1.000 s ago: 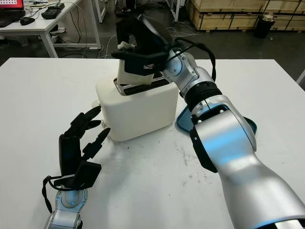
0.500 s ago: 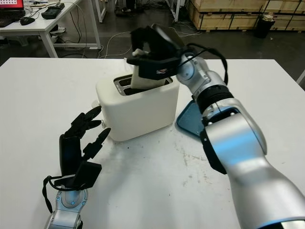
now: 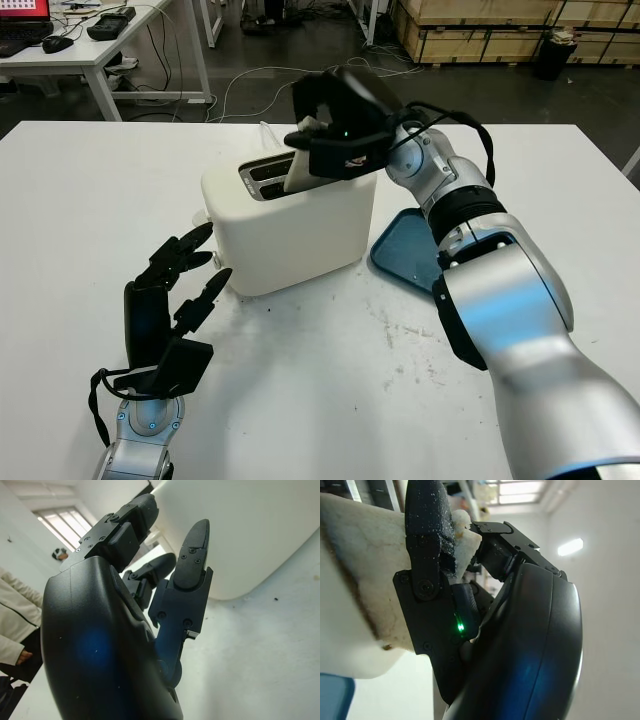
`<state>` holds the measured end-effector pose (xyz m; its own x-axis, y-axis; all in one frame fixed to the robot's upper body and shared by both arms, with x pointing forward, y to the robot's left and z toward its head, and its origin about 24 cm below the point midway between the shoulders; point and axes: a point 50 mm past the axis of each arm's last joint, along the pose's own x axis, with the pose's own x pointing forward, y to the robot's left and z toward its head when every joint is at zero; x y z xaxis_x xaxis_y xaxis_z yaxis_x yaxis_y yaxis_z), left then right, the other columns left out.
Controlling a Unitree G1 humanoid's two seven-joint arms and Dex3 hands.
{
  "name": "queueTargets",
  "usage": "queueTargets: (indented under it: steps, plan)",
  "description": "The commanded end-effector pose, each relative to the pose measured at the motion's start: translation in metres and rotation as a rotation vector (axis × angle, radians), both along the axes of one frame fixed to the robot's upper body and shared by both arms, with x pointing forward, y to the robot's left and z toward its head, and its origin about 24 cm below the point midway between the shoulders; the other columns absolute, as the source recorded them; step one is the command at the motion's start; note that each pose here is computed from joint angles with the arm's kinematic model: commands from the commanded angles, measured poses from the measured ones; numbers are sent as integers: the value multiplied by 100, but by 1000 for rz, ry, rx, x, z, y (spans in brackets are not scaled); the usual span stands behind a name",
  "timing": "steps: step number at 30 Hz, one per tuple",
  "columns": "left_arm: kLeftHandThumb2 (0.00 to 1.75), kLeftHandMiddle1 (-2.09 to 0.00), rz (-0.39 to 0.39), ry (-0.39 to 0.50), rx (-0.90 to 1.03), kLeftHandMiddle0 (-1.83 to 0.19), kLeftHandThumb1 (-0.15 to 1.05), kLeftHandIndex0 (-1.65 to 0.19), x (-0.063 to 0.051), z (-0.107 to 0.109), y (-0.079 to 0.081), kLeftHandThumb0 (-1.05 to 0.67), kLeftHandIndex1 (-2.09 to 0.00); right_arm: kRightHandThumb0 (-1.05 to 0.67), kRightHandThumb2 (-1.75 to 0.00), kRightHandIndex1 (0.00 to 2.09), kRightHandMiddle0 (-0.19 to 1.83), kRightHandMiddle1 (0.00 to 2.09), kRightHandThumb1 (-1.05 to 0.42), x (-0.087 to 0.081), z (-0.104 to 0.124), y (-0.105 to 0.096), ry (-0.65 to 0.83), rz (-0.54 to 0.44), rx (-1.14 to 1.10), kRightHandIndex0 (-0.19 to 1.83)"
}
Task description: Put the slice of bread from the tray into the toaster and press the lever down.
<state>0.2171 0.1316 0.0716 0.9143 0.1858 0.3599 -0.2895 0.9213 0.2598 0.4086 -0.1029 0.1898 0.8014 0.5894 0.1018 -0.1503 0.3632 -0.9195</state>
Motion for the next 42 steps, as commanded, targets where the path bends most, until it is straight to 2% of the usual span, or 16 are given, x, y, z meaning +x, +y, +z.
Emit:
queueTargets:
  steps: [1,2,5,8,14,24,26,31,35,37,42]
  plan:
    - [4,-84,2,5,2,-51,92,-66,0,-1,0,-32,-21,-72,-7,142,83,127,-92,-2,-10,0,41,23,-41,91]
    - [4,-84,1,5,0,-51,92,-66,-1,-1,0,-31,-21,-75,-7,128,82,109,-92,-3,-11,1,54,33,-52,88]
    - [4,-83,-1,14,-11,-50,92,-66,-1,-1,-1,-31,-20,-73,-8,106,71,77,-92,-4,-13,3,85,59,-60,69]
    - [4,-83,-4,12,-16,-50,92,-66,-1,-1,-1,-31,-20,-74,-8,95,65,51,-92,-4,-11,2,82,62,-78,48]
    - [4,-83,-3,11,-11,-51,92,-66,-2,-1,-2,-31,-19,-69,-7,92,62,43,-92,-2,-6,-3,75,42,-99,38]
    - [6,-81,1,15,0,-52,92,-67,-2,-2,-2,-33,-18,-61,-3,97,66,36,-92,1,1,-32,61,-52,25,38]
    - [6,-81,0,16,1,-52,92,-67,-2,-2,-2,-33,-18,-61,-2,93,67,34,-92,2,5,-39,50,-80,52,40]
    - [5,-81,3,13,-5,-51,92,-67,-2,-1,-1,-31,-18,-61,-5,60,73,16,-92,2,14,-60,34,-138,271,49]
    - [3,-83,14,-5,-12,-50,92,-67,-2,1,3,-26,-17,-55,-10,60,82,14,-92,-8,11,-81,-34,-148,458,66]
    - [5,-84,14,-24,-16,-48,92,-66,-1,3,6,-24,-17,-54,-7,75,88,15,-92,-18,-1,-90,-42,-128,535,70]
    - [6,-92,24,-76,3,-40,92,-64,4,15,18,-25,-17,-46,-2,76,90,10,-92,-65,-38,-104,-48,-71,662,77]
